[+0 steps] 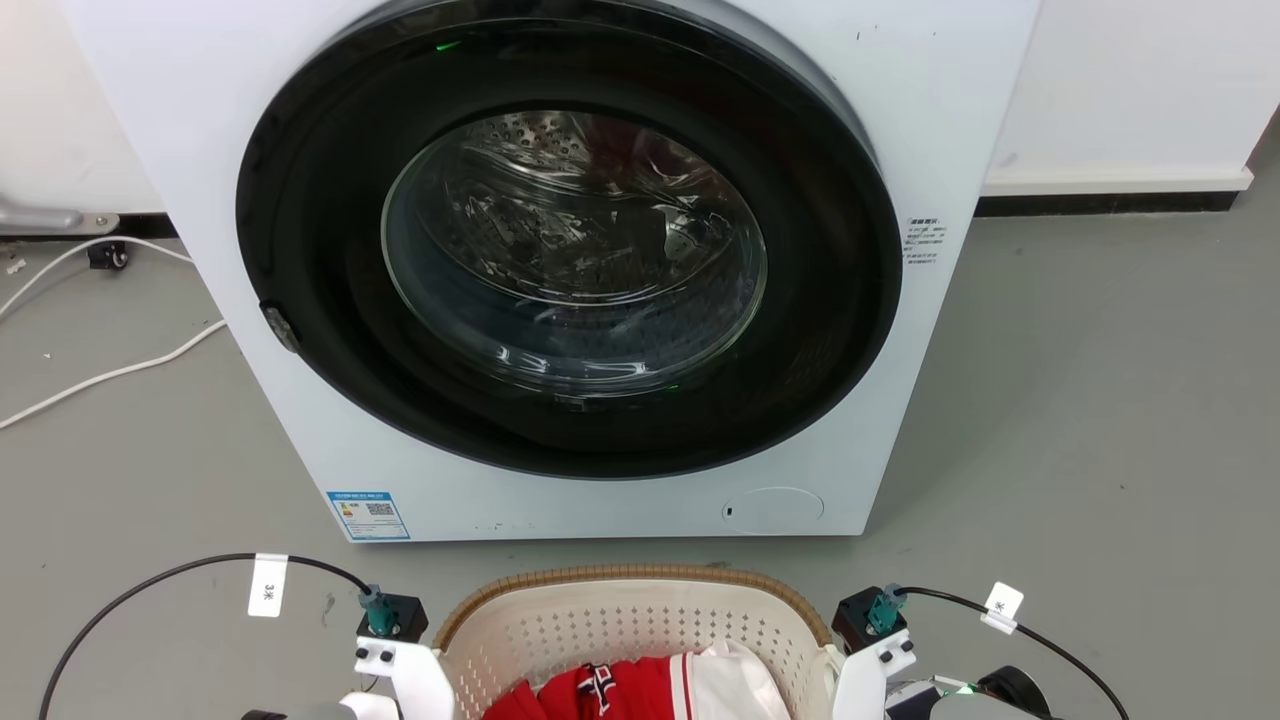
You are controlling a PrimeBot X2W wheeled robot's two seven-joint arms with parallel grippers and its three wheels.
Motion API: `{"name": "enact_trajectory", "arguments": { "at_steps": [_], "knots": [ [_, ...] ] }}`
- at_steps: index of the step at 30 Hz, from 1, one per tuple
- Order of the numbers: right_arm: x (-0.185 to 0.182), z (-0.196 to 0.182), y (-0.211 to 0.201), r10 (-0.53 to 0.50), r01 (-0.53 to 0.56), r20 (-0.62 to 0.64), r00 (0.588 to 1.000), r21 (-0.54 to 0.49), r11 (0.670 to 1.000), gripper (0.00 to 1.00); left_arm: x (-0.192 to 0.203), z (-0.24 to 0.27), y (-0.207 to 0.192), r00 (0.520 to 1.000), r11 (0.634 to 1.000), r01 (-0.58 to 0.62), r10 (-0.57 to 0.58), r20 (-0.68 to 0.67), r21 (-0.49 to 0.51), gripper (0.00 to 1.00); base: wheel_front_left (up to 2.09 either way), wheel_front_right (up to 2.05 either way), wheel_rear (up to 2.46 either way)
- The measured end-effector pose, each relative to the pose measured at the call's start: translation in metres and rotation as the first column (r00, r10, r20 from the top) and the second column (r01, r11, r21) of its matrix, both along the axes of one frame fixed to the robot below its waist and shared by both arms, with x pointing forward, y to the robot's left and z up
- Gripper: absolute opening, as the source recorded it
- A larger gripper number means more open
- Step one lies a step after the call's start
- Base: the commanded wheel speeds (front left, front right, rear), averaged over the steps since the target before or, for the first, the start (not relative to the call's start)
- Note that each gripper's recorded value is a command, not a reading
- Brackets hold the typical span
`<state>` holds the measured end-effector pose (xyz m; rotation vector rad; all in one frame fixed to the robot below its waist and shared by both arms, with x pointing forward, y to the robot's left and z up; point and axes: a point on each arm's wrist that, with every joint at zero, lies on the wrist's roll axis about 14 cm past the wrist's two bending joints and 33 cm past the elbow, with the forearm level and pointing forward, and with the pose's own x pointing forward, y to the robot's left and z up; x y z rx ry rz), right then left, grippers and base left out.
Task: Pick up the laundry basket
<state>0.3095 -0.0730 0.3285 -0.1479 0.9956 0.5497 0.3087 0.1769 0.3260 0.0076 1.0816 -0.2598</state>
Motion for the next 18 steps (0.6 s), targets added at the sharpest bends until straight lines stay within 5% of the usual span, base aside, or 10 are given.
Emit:
{"name": "enact_trajectory", "arguments": {
  "at_steps": [18],
  "knots": [
    [-0.016, -0.008, -0.007, -0.010, 0.007, -0.092, 0.996, -0.036, 0.999, 0.00, -0.018, -0.006, -0.006, 0.995, 0.999, 0.038, -0.038, -0.091, 0.004, 0.00, 0.00, 0.00, 0.00]
  ]
}}
